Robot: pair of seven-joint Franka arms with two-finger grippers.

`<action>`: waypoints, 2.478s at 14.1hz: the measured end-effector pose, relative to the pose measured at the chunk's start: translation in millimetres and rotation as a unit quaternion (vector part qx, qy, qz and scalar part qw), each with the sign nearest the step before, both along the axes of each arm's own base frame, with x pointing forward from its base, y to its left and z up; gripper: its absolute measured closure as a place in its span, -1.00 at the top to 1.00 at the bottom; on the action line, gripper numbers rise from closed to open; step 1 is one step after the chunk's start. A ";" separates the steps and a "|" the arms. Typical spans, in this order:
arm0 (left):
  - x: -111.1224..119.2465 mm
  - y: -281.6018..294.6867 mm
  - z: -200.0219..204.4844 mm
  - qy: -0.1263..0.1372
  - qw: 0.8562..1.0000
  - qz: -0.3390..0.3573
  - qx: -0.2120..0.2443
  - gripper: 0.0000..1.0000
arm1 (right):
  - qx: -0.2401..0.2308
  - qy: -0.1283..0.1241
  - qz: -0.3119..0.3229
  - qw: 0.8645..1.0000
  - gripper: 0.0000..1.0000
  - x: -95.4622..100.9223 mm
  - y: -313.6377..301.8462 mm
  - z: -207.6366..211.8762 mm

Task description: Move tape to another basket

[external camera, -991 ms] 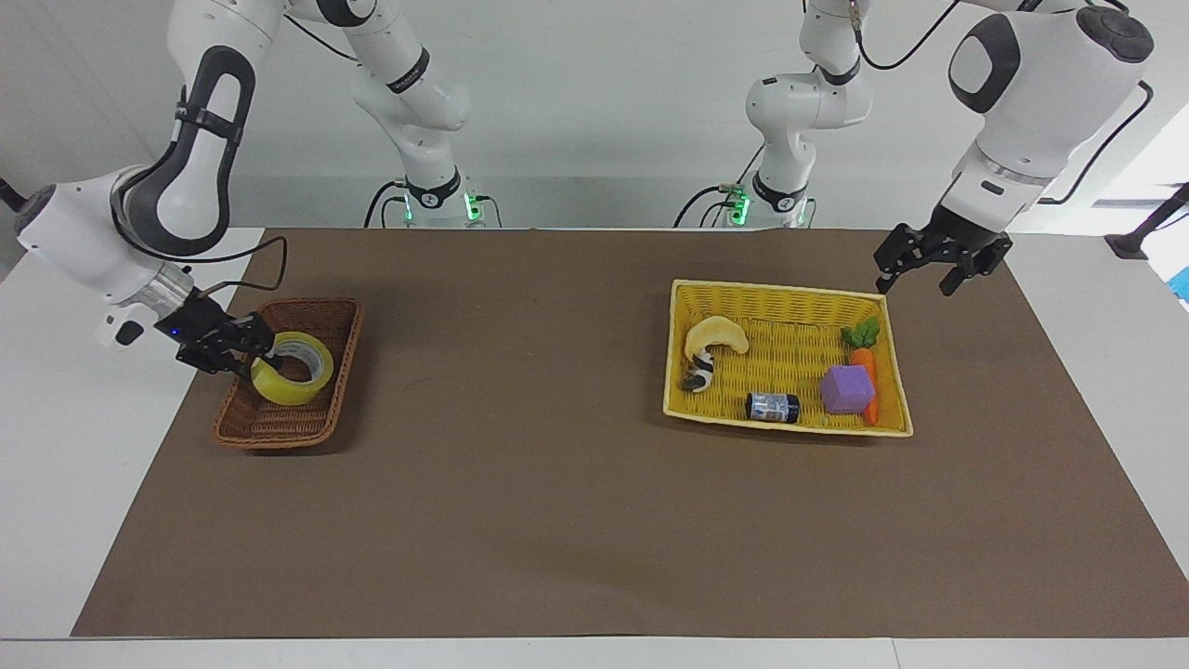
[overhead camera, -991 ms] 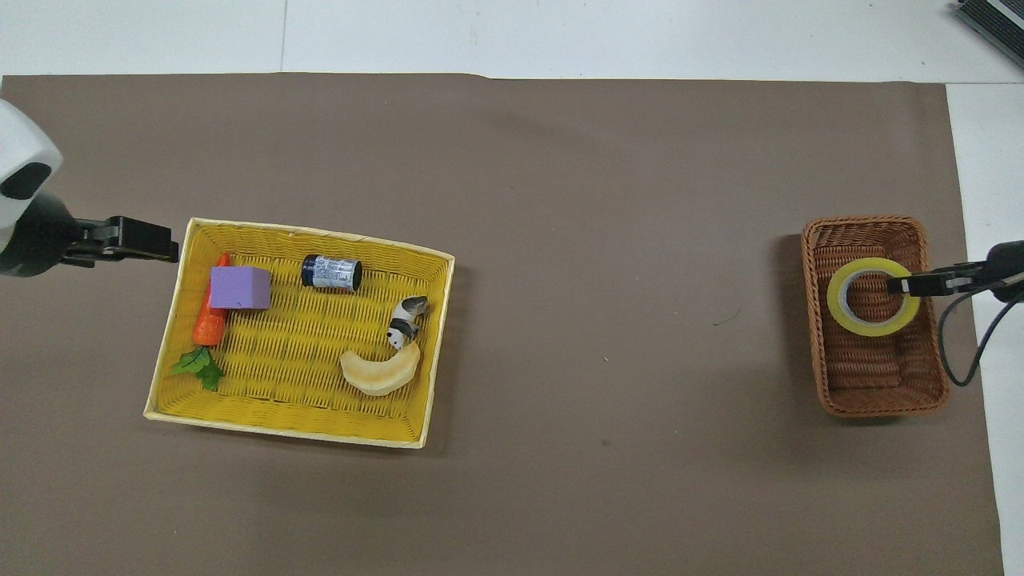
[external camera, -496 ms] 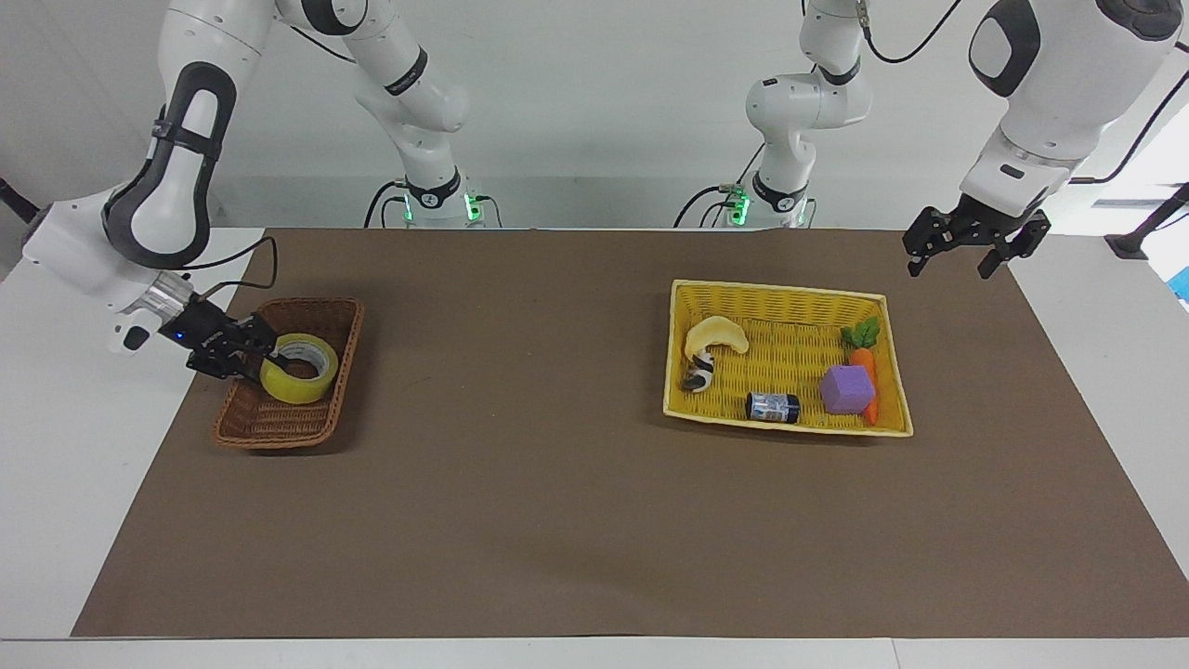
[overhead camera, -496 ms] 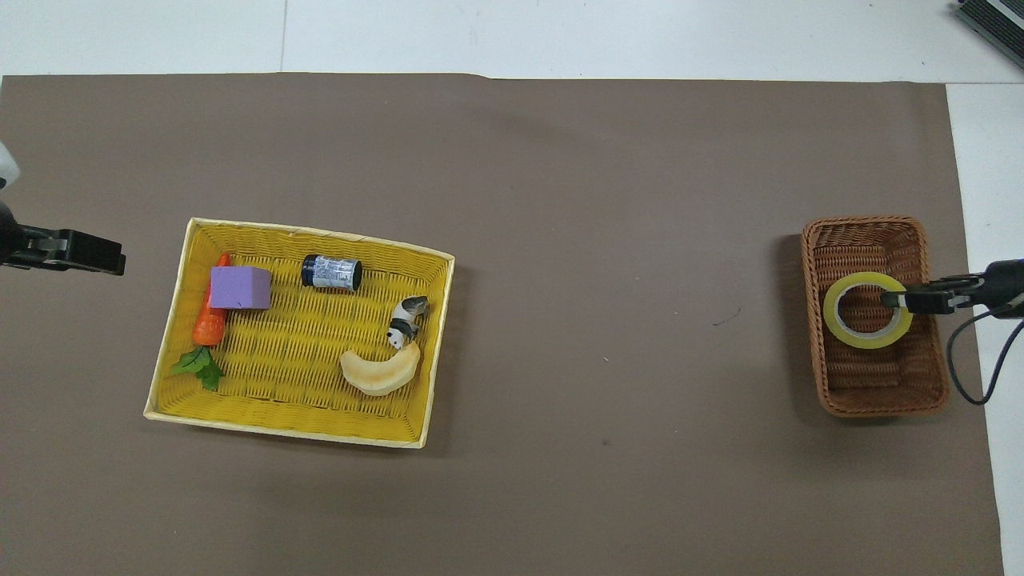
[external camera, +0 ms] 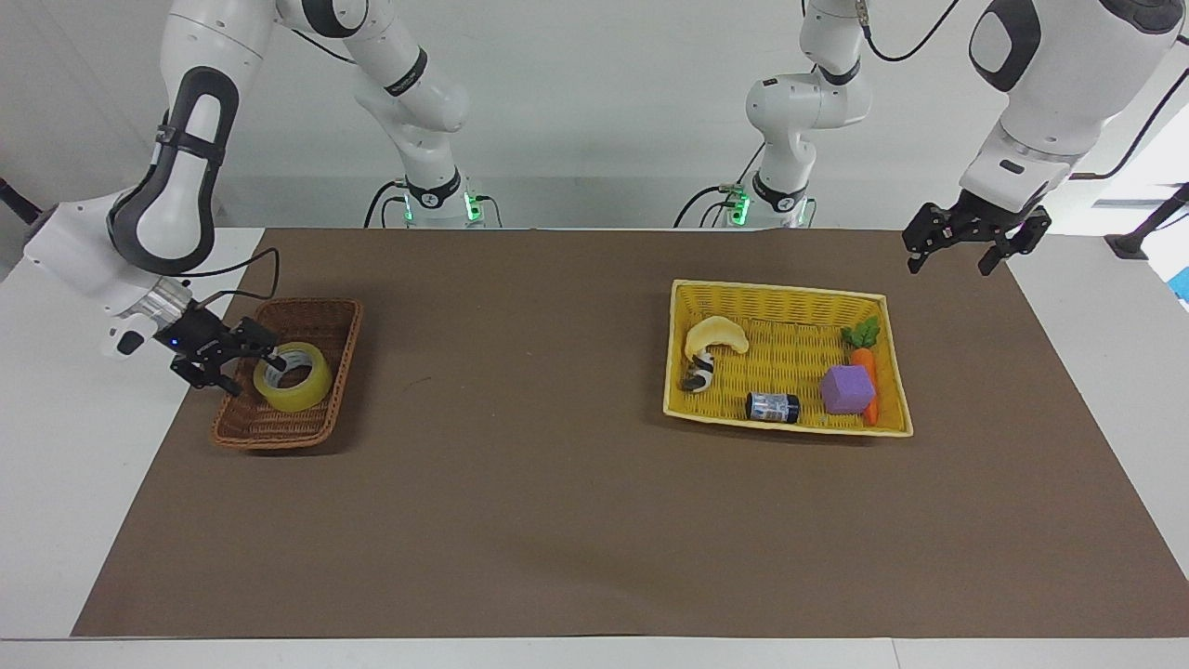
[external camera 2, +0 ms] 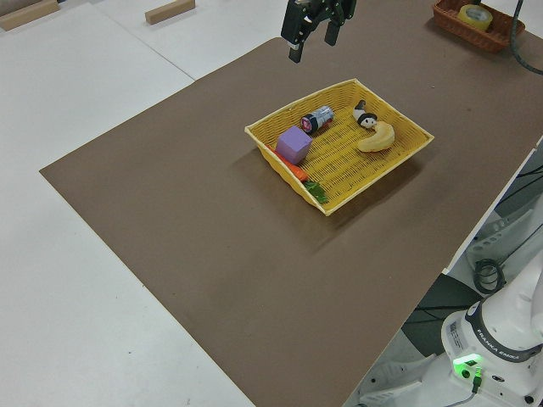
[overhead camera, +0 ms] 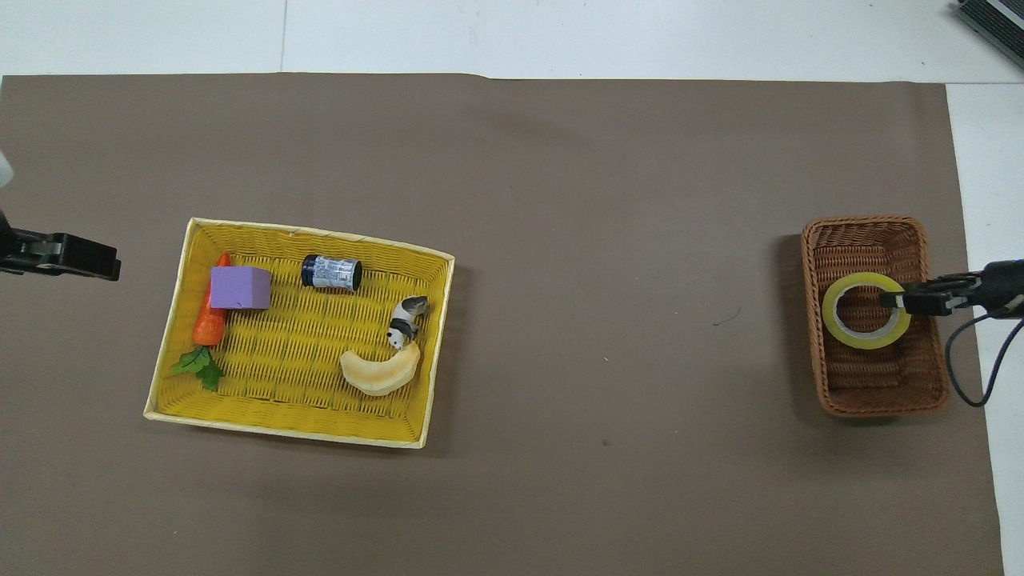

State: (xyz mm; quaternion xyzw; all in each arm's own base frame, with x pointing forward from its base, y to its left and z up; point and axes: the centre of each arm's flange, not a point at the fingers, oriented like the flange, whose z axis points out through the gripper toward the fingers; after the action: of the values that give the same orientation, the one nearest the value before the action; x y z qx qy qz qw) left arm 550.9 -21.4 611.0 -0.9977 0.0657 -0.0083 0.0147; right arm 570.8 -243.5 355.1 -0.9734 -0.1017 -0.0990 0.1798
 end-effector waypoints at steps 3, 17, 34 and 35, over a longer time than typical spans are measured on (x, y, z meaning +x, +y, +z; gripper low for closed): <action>0.0 0.0 0.0 0.000 1.000 0.000 0.000 1.00 | -0.081 0.010 -0.029 0.996 1.00 29.1 37.1 48.2; 0.0 0.1 0.0 0.000 1.000 0.000 0.000 1.00 | -0.158 0.096 -0.202 0.962 1.00 -30.6 239.4 245.5; -0.5 -11.0 0.0 0.000 1.000 -0.010 0.000 1.00 | -0.196 0.105 -0.173 0.959 1.00 -58.2 224.4 303.1; -0.5 -11.2 0.0 0.000 1.000 -0.010 0.000 1.00 | -0.196 0.106 -0.174 0.959 1.00 -58.4 224.6 302.9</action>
State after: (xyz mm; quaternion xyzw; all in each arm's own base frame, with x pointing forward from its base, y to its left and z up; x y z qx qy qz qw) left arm 550.4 -32.6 610.9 -0.9970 0.0758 -0.0084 0.0147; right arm 512.5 -18.9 658.0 -0.9971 0.0717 -0.0033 -0.0251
